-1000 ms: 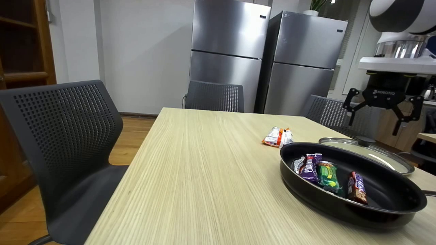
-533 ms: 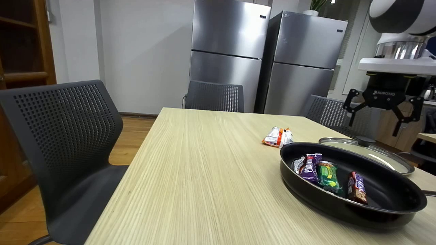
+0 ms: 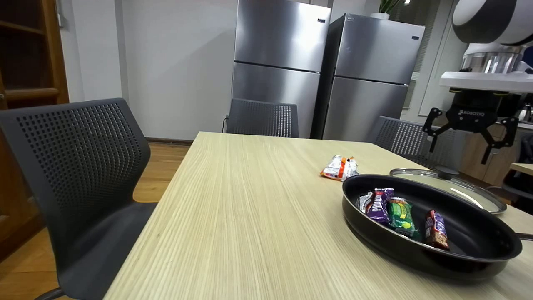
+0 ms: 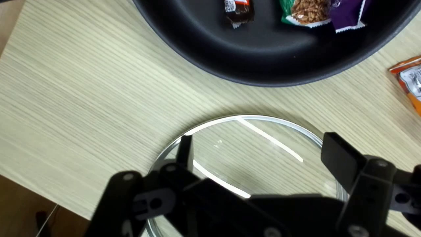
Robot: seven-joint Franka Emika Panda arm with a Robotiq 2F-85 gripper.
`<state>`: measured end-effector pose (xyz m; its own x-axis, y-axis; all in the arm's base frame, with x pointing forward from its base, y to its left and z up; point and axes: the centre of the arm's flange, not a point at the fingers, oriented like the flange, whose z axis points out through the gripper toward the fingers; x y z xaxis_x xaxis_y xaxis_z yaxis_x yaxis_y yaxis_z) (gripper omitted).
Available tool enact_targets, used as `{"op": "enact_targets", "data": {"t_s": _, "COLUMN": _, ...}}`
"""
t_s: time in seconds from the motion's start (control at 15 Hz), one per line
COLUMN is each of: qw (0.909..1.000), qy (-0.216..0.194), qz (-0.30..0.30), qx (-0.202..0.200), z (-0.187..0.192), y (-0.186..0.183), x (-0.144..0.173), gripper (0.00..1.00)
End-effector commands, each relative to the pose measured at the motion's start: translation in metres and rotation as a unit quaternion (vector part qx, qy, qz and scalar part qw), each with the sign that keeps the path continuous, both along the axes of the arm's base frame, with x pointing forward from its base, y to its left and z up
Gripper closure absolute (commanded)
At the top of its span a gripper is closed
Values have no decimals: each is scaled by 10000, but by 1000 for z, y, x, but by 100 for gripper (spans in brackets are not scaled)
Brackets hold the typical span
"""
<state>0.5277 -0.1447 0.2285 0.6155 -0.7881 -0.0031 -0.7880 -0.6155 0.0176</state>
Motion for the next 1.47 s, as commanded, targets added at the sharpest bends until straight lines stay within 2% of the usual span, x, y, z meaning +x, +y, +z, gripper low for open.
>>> {"op": "enact_targets", "data": {"t_s": 0.0, "qw": 9998, "qy": -22, "qz": -174, "qx": 0, "z": 0, "y": -20, "x": 19, "gripper": 0}}
{"op": "enact_targets", "data": {"t_s": 0.6, "qw": 9981, "qy": -170, "qz": -596, "qx": -50, "z": -10, "y": -65, "x": 46, "gripper": 0}}
{"op": "enact_targets", "data": {"t_s": 1.4, "qw": 9947, "qy": -182, "qz": -1007, "qx": -67, "z": -38, "y": -103, "x": 72, "gripper": 0}}
